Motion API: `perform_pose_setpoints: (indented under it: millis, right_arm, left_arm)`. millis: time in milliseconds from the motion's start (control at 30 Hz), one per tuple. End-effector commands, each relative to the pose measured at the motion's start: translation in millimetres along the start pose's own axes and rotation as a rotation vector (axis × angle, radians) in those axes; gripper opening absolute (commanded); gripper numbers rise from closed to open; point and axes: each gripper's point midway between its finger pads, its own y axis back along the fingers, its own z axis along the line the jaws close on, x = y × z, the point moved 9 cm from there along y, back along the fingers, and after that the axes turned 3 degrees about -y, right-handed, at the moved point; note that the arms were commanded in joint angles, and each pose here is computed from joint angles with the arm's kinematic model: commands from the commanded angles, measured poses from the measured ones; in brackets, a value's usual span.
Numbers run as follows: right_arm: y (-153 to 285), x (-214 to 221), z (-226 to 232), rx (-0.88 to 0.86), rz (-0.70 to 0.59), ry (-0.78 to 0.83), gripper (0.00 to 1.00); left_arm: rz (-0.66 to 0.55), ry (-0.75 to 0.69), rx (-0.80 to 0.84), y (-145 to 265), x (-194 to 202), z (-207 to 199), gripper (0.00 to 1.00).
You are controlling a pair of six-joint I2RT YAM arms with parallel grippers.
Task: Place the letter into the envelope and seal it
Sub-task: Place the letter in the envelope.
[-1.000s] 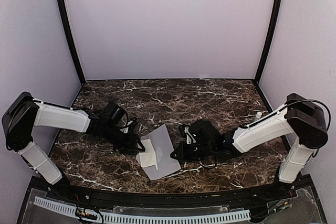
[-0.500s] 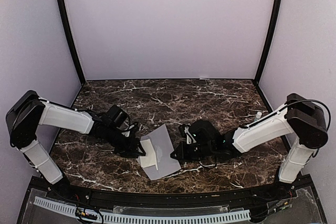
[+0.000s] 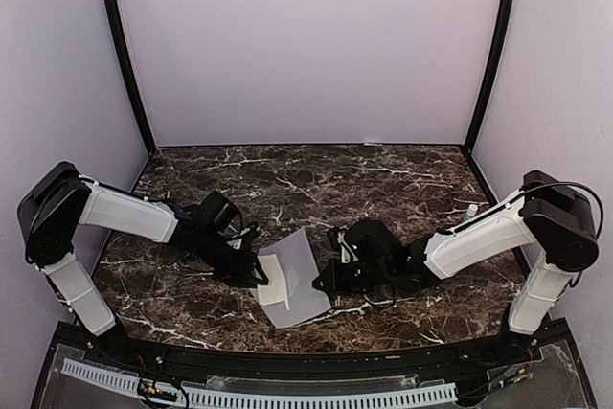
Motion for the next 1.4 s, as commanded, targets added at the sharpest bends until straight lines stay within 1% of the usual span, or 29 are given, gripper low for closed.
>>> perform_pose_setpoints:
  millis: [0, 400, 733, 1000, 1133, 1200, 1267, 1300, 1333, 1367]
  right_arm:
    - [-2.1, 2.5, 2.9, -0.011, 0.004, 0.016, 0.00]
    - [-2.3, 2.6, 4.1, -0.017, 0.005, 0.016, 0.00]
    - [-4.0, 3.3, 5.0, -0.024, 0.011, 0.015, 0.00]
    - [-3.1, 2.3, 5.6, -0.022, 0.005, 0.014, 0.00]
    - [0.0, 1.7, 4.5, 0.000, -0.004, 0.014, 0.00]
    - [4.2, 0.6, 4.2, 0.021, -0.015, 0.021, 0.00]
    - [8.8, -1.0, 4.0, 0.046, -0.029, 0.032, 0.08]
    - [11.7, -2.2, 3.8, 0.062, -0.037, 0.038, 0.15]
    - [14.3, -2.7, 3.6, 0.079, -0.043, 0.046, 0.20]
    - [17.2, -3.9, 3.6, 0.095, -0.053, 0.055, 0.25]
  left_arm:
    - [0.028, -0.030, 0.004, -9.2, -2.2, -5.5, 0.28]
    - [0.055, -0.056, 0.030, -23.7, -11.3, -18.6, 0.24]
    - [0.043, -0.073, 0.070, -30.8, -21.4, -31.5, 0.24]
    - [0.056, -0.077, 0.089, -39.6, -21.0, -35.6, 0.24]
    - [0.054, -0.102, 0.029, -32.7, -18.5, -33.8, 0.24]
    - [0.039, -0.124, -0.019, -24.8, -18.3, -34.2, 0.27]
    - [0.018, -0.144, -0.057, -15.6, -17.8, -35.8, 0.36]
    - [0.006, -0.156, -0.078, -12.9, -18.0, -35.6, 0.38]
    - [0.002, -0.159, -0.086, -8.0, -16.6, -36.9, 0.42]
    - [-0.003, -0.165, -0.101, -4.2, -15.5, -37.2, 0.43]
